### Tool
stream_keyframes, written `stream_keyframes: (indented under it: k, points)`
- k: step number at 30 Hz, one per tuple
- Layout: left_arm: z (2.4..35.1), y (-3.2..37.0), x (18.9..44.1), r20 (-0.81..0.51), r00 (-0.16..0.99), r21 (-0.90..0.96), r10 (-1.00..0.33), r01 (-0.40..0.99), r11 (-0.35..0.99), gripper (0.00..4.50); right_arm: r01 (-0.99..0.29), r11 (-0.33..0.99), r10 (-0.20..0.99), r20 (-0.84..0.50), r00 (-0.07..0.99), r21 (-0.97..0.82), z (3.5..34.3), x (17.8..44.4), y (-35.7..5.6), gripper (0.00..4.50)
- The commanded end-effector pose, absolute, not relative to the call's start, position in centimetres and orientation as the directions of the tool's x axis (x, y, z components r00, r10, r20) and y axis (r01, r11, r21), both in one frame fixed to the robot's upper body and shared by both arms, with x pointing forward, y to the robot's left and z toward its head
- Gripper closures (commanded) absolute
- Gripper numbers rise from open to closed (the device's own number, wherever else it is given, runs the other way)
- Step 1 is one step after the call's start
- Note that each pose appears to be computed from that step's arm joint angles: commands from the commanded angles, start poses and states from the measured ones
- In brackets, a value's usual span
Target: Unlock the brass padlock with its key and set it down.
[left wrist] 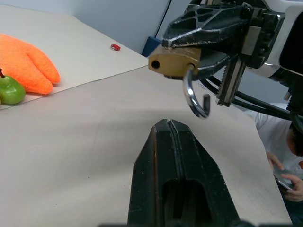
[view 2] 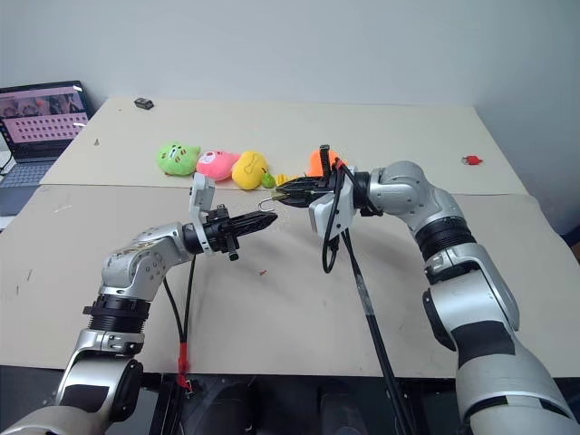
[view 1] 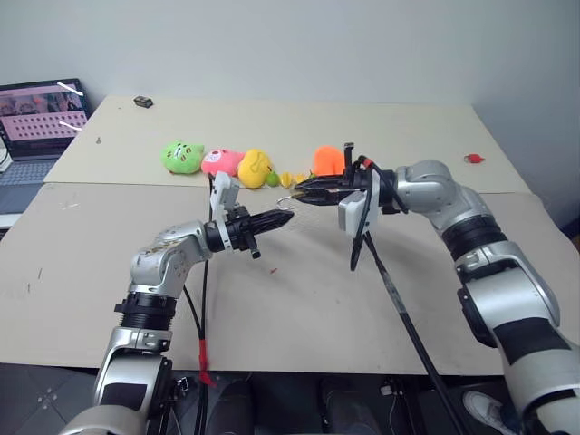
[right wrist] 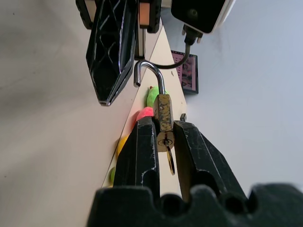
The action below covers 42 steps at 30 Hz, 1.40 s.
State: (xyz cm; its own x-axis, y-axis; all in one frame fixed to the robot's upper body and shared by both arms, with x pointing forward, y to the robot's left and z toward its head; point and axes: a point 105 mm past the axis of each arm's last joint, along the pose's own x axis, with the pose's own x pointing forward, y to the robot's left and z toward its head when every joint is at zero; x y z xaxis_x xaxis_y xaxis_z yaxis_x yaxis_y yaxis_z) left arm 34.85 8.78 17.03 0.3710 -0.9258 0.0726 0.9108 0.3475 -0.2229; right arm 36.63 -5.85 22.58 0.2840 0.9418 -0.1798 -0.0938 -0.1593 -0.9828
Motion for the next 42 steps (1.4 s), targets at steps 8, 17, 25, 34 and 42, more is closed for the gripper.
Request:
stream_keyframes:
  k: [8,17,25,34,42]
  points:
    - [16.8,8.7,33.2,0.019,0.302,-0.114,-0.953,0.948,0.298,4.48,-0.118,-0.159,0.925,-0.190,0.330,-0.980,21.8,37.4,-6.8,4.37]
    - [13.7,15.0,29.5,-0.201,0.243,-0.030,-0.949,0.967,0.254,4.48,-0.216,-0.157,0.931,-0.217,0.294,-0.964,17.4,36.6,-5.4,4.37]
    - [16.7,19.0,31.2,-0.100,0.425,0.182,-0.900,0.897,0.404,4.48,-0.227,-0.097,0.952,-0.157,0.262,-0.969,17.2,36.2,-3.0,4.37]
    - [16.1,18.3,31.5,-0.073,0.420,0.316,-0.905,0.870,0.378,4.48,-0.299,-0.137,0.958,-0.203,0.204,-0.945,14.2,34.7,-1.7,4.37]
    - [15.2,17.7,31.3,-0.088,0.398,0.309,-0.913,0.882,0.355,4.50,-0.369,-0.102,0.953,-0.197,0.230,-0.924,13.0,34.5,-1.8,2.83]
